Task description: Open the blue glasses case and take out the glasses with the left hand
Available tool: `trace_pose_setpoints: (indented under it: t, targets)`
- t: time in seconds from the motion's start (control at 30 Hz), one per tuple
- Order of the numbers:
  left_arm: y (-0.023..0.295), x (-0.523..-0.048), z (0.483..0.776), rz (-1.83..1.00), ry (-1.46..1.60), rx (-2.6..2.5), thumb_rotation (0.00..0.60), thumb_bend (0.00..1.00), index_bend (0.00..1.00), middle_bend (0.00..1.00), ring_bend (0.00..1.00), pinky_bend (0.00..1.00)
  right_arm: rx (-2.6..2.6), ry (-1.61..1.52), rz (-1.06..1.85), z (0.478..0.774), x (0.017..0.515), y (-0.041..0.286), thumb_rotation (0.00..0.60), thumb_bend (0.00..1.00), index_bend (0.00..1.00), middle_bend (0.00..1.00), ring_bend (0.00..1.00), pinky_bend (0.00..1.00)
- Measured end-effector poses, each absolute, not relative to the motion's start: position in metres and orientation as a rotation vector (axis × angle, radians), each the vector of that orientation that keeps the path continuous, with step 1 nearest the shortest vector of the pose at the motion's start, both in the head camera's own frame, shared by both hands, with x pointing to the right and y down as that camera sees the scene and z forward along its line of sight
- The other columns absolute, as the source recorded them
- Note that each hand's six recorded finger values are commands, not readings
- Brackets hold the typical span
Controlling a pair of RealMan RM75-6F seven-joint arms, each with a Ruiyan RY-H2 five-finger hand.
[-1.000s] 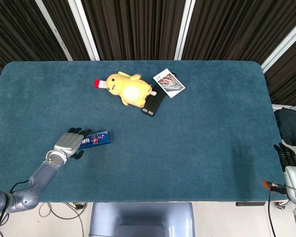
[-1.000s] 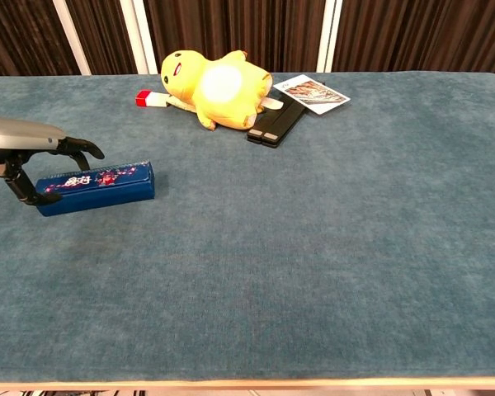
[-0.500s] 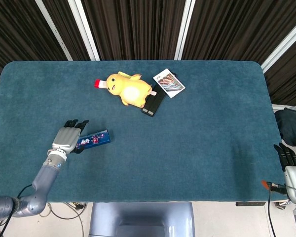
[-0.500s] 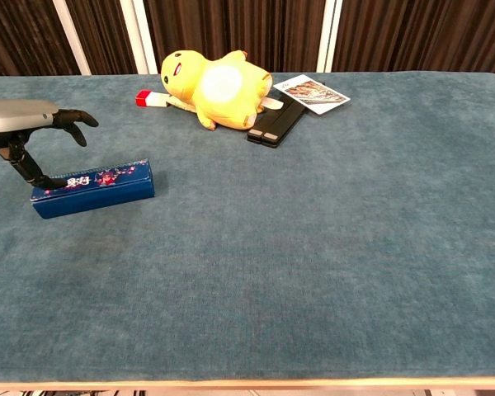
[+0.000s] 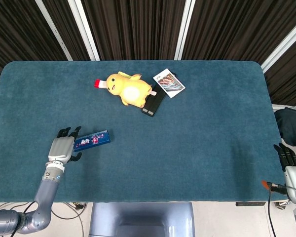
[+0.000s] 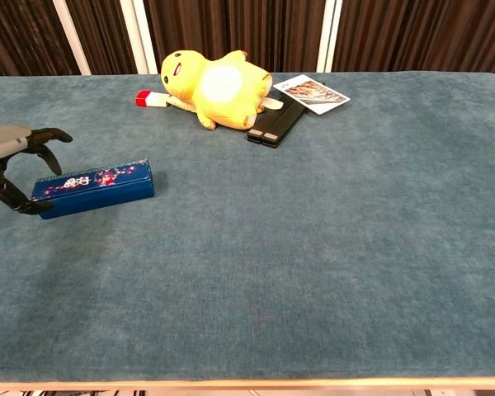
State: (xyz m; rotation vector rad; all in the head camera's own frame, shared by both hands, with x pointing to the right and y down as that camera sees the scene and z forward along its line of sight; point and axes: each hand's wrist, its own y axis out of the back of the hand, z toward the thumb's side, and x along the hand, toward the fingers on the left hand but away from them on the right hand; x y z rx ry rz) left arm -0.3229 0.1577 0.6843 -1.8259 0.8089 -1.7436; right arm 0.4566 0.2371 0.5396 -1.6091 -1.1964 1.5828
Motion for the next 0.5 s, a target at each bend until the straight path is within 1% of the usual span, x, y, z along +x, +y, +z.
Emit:
trace_pose_setpoints:
  t: [0.5]
  targets:
    - [0.1498,-0.3262,0.689,-1.73,0.831,-1.783,0.6,0.28,0.0,0.27,0.0,0.07,-1.605,-1.197,1.584,0.54,0.4563,0.2375,0.6,0.14,0.0,0.0,0.0,0.2]
